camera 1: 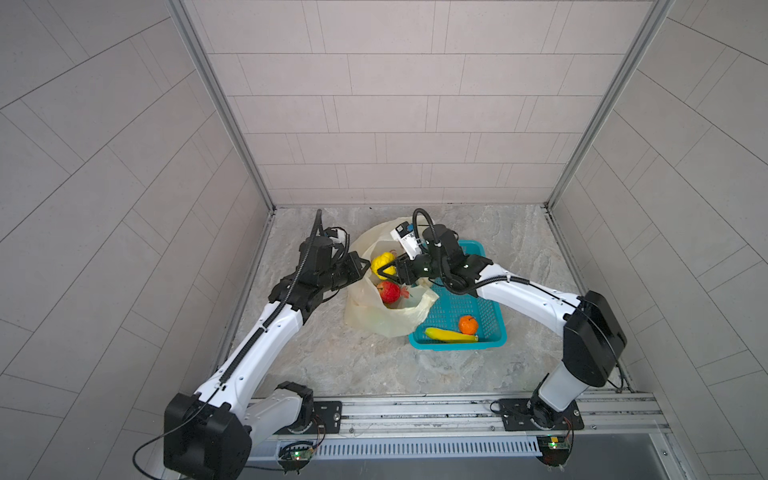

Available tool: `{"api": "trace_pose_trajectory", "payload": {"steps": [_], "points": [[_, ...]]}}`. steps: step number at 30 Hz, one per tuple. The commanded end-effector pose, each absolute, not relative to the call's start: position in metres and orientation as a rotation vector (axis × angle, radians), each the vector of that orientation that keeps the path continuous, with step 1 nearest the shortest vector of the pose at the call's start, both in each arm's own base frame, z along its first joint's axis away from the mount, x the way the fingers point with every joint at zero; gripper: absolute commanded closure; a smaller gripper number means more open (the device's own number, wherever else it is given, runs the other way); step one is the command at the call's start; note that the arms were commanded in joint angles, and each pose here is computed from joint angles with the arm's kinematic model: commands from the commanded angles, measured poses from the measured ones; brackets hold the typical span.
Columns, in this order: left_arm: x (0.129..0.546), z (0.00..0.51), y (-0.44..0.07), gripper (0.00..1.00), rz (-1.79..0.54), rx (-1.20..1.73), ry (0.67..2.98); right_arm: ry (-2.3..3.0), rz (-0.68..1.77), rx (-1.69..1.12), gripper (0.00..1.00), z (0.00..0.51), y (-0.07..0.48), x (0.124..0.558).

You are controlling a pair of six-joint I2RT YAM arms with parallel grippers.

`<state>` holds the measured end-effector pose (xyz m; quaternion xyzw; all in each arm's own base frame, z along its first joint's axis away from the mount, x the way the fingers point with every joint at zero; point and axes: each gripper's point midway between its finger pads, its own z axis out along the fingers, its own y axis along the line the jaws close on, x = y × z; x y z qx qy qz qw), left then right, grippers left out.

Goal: Place the fruits into the plastic bag
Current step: 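Carry the yellow fruit into the bag and open the right gripper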

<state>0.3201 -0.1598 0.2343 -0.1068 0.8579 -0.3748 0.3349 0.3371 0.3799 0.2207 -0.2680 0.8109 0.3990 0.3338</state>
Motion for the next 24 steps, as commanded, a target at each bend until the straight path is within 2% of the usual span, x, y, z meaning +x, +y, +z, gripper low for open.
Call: {"api": "trace_pose_trajectory", "payload": {"steps": [1, 12, 16, 24], "points": [[0.317, 0.239, -0.158, 1.0, -0.98, -0.258, 2.217, 2.156, 1.063, -0.79, 0.53, 0.207, 0.397, 0.329], [0.318, 0.235, -0.159, 1.0, -0.978, -0.261, 2.229, 2.267, 1.085, -0.89, 0.42, 0.162, 0.424, 0.306], [0.318, 0.236, -0.159, 1.0, -0.976, -0.261, 2.228, 2.27, 1.053, -0.883, 0.36, 0.162, 0.421, 0.308], [0.319, 0.236, -0.159, 1.0, -0.977, -0.261, 2.23, 2.217, 0.988, -0.868, 0.31, 0.185, 0.409, 0.313]]}}
